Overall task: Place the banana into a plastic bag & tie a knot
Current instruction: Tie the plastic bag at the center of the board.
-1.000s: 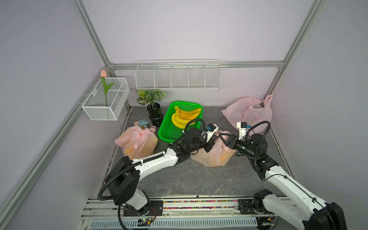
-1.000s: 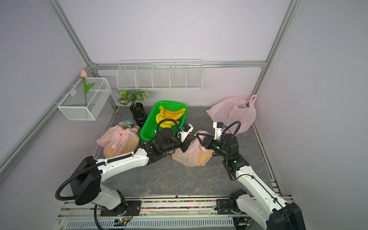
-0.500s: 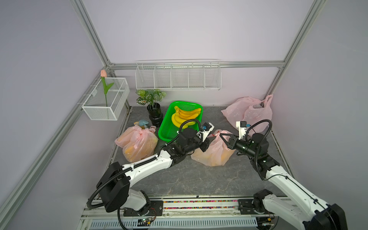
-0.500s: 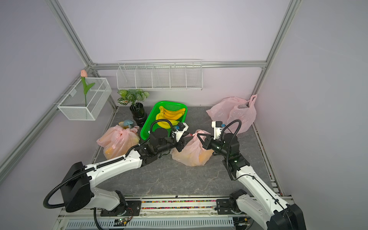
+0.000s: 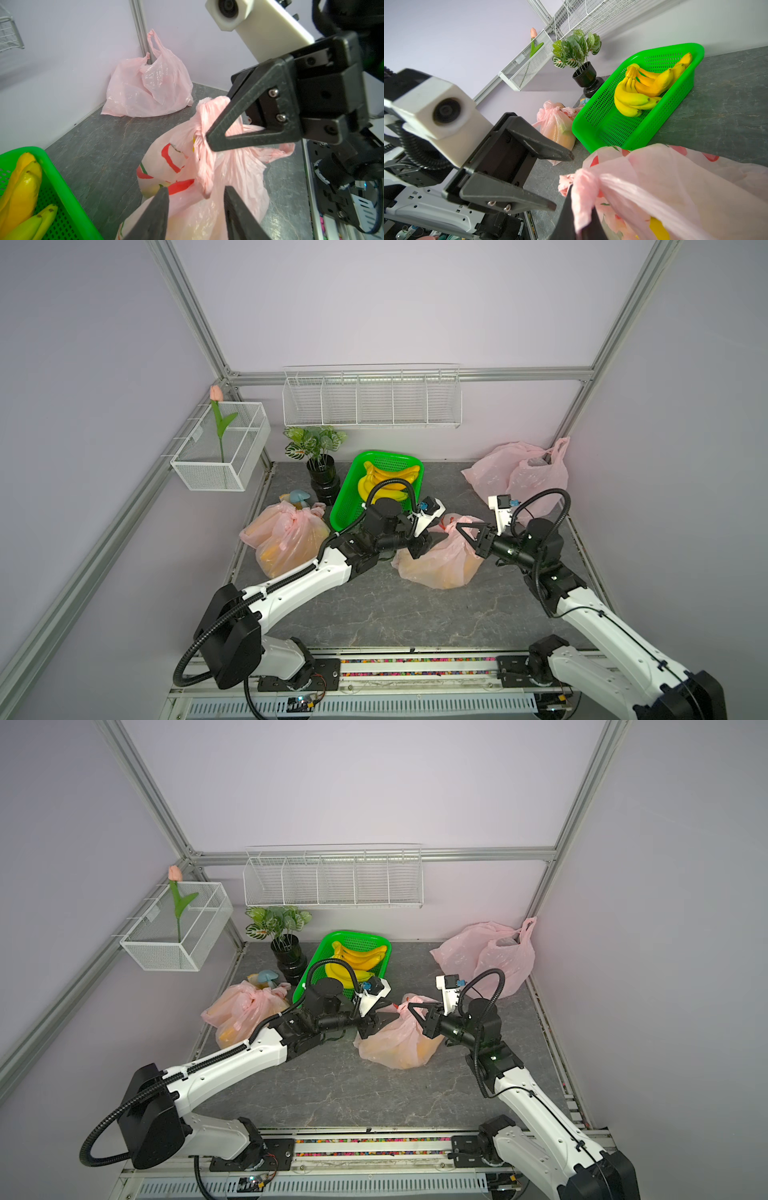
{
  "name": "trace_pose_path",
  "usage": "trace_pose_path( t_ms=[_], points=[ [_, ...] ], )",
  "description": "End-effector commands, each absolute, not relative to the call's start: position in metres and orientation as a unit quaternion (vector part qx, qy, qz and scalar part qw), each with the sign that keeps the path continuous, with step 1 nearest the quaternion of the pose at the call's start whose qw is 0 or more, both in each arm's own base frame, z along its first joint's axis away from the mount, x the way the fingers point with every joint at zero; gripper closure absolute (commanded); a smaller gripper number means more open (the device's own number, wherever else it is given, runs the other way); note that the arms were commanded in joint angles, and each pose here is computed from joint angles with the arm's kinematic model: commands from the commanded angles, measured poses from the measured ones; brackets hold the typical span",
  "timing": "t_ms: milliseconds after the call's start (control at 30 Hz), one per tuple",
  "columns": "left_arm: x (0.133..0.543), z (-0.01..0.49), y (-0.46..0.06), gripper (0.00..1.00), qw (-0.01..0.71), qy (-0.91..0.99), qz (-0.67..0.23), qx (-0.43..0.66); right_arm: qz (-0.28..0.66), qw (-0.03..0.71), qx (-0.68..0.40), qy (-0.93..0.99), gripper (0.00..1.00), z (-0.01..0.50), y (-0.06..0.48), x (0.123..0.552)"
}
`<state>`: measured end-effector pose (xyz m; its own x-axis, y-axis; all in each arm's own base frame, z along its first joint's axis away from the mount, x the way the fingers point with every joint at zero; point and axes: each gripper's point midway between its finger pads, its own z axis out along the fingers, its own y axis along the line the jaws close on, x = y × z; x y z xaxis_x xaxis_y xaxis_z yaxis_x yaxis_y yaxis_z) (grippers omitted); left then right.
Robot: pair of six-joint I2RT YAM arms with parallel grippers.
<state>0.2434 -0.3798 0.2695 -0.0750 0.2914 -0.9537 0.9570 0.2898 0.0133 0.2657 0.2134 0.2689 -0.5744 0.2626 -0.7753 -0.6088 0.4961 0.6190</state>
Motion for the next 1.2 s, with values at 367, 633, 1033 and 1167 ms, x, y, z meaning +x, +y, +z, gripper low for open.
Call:
trace_pose_path(
  t_ms=[367, 633, 1033, 1167],
  points=[
    [0.240, 0.267, -0.393, 0.75, 0.440, 0.645, -0.364, 0.507, 0.495, 0.458, -0.161, 0.721, 0.93, 0.282, 0.223, 0.258],
    [0.246, 0.268, -0.391, 0.93, 0.445, 0.654, -0.355, 0.499, 0.491, 0.459, -0.167, 0.721, 0.93, 0.282, 0.225, 0.257],
    [0.244, 0.274, -0.383, 0.91, 0.455, 0.653, -0.357, 0.489, 0.472, 0.462, -0.172, 0.731, 0.93, 0.276, 0.222, 0.257],
    [0.246, 0.270, -0.382, 0.98, 0.449, 0.659, -0.353, 0.489, 0.470, 0.460, -0.176, 0.732, 0.93, 0.274, 0.222, 0.256]
  ],
)
